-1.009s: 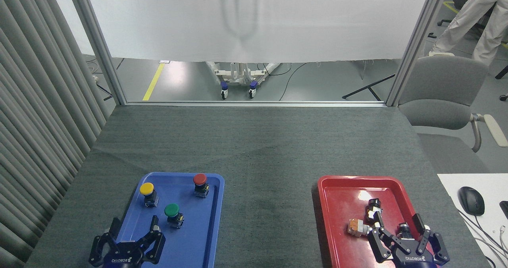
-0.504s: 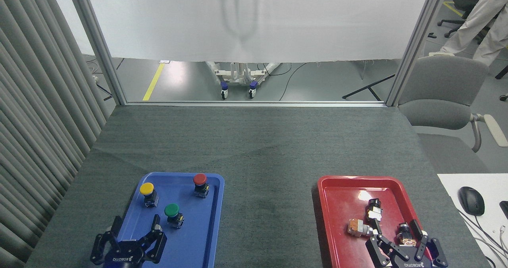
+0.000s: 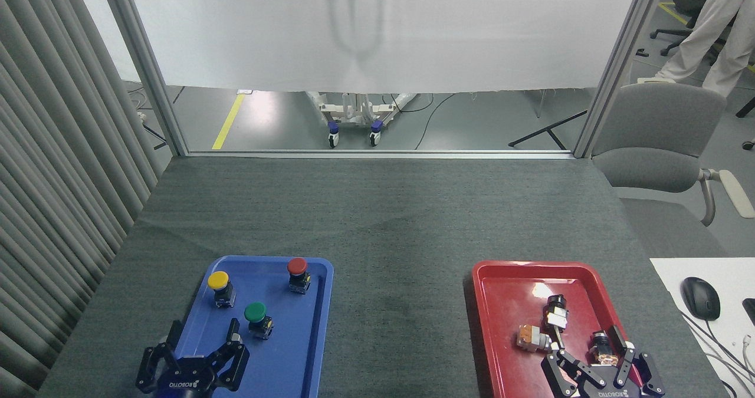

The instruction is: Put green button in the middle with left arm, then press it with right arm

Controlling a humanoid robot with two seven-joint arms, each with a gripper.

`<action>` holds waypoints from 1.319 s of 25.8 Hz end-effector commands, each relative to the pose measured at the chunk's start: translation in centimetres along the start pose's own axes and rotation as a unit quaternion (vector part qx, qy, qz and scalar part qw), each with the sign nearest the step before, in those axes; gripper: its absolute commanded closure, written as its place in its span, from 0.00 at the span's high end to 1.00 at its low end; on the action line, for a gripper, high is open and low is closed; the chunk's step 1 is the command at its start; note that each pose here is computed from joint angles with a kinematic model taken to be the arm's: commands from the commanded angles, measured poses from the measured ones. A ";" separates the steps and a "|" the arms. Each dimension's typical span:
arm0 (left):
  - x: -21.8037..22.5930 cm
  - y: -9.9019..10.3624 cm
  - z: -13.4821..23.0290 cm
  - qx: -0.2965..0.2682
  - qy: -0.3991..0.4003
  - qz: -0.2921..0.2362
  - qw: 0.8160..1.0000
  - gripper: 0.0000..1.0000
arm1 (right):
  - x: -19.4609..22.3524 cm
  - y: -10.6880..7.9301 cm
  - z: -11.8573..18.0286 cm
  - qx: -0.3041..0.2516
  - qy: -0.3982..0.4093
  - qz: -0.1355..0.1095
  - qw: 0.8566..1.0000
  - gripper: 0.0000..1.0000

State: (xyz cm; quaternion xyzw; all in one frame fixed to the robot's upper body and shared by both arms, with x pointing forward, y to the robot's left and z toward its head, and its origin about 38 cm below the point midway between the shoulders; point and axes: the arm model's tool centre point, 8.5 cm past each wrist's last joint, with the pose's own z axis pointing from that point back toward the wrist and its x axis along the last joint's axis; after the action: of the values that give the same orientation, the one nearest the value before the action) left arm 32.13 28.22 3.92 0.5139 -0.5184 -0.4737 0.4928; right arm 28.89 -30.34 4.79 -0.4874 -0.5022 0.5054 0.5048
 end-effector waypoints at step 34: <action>0.1 -0.3 0.3 -0.008 -0.014 -0.008 1.000 0.99 | 1.8 1.0 0.4 0.015 -0.009 0.043 0.999 1.00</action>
State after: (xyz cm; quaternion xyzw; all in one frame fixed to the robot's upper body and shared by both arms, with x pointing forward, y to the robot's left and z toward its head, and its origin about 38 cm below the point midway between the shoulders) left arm 31.83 28.19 3.67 0.5110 -0.5164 -0.4859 0.4859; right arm 28.45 -28.92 3.94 -0.4896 -0.4869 0.5292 0.4932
